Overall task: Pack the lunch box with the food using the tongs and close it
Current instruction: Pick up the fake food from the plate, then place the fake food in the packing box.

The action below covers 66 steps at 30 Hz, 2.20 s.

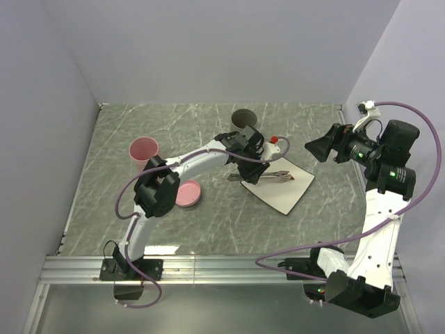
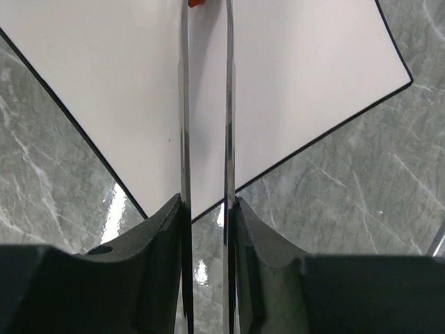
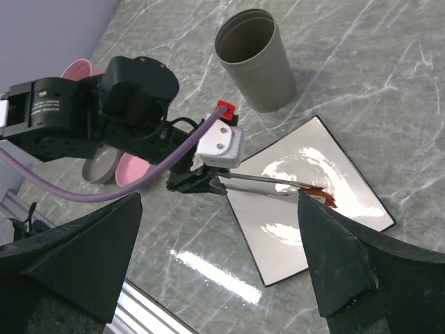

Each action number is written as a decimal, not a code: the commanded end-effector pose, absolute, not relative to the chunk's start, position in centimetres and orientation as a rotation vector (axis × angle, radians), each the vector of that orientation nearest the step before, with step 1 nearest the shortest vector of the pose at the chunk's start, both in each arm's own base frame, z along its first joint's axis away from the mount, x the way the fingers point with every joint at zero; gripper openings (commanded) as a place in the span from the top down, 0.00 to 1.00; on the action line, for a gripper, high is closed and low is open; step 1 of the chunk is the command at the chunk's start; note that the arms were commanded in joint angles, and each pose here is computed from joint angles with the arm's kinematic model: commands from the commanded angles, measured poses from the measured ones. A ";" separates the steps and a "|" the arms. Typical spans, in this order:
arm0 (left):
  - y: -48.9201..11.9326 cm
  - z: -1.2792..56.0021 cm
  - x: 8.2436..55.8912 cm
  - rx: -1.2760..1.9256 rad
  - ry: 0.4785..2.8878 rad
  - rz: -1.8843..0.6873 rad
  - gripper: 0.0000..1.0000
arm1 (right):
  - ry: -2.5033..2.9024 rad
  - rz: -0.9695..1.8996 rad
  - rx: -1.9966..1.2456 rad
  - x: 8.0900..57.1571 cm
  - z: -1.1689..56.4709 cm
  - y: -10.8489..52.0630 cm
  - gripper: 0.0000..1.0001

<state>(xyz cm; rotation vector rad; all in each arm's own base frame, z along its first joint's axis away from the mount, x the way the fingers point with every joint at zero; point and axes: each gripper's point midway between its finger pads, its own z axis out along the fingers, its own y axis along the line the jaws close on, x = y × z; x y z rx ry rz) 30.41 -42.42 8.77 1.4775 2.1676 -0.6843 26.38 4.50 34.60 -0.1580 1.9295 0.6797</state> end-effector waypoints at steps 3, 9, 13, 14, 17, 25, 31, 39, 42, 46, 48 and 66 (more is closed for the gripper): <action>-42.2 15.5 30.9 1.378 2.042 -0.721 0.76 | 1.890 0.675 -0.177 26.5 35.6 4.5 0.00; -41.0 18.5 30.9 1.340 2.007 -0.725 0.77 | 1.892 0.677 -0.175 26.5 35.5 4.5 0.00; -40.2 20.4 31.5 1.295 1.988 -0.735 0.77 | 1.898 0.677 -0.171 26.6 35.5 4.4 0.00; -40.1 20.8 31.6 1.285 1.984 -0.740 0.77 | 1.897 0.675 -0.173 26.6 35.6 4.4 0.00; -39.1 23.5 32.8 1.223 1.961 -0.760 0.77 | 1.899 0.673 -0.173 26.6 35.6 4.4 0.00; -34.4 30.1 36.7 1.035 1.908 -0.768 0.76 | 1.898 0.677 -0.173 26.7 35.5 4.4 0.00; -30.8 30.2 40.2 0.926 1.947 -0.726 0.75 | 1.900 0.681 -0.172 26.7 35.5 4.4 0.00; -29.4 27.6 41.9 0.901 2.008 -0.695 0.75 | 1.896 0.675 -0.173 26.5 35.6 4.5 0.00; -28.8 26.5 42.2 0.899 2.037 -0.681 0.74 | 1.898 0.672 -0.171 26.4 35.5 4.5 0.00; -28.5 25.6 42.2 0.905 2.059 -0.668 0.74 | 1.900 0.677 -0.167 26.5 35.5 4.5 0.00; -28.4 25.4 42.3 0.906 2.063 -0.661 0.73 | 1.900 0.679 -0.168 26.5 35.6 4.5 0.00; -28.2 24.0 42.8 0.904 2.110 -0.634 0.68 | 1.900 0.674 -0.169 26.4 35.7 4.5 0.00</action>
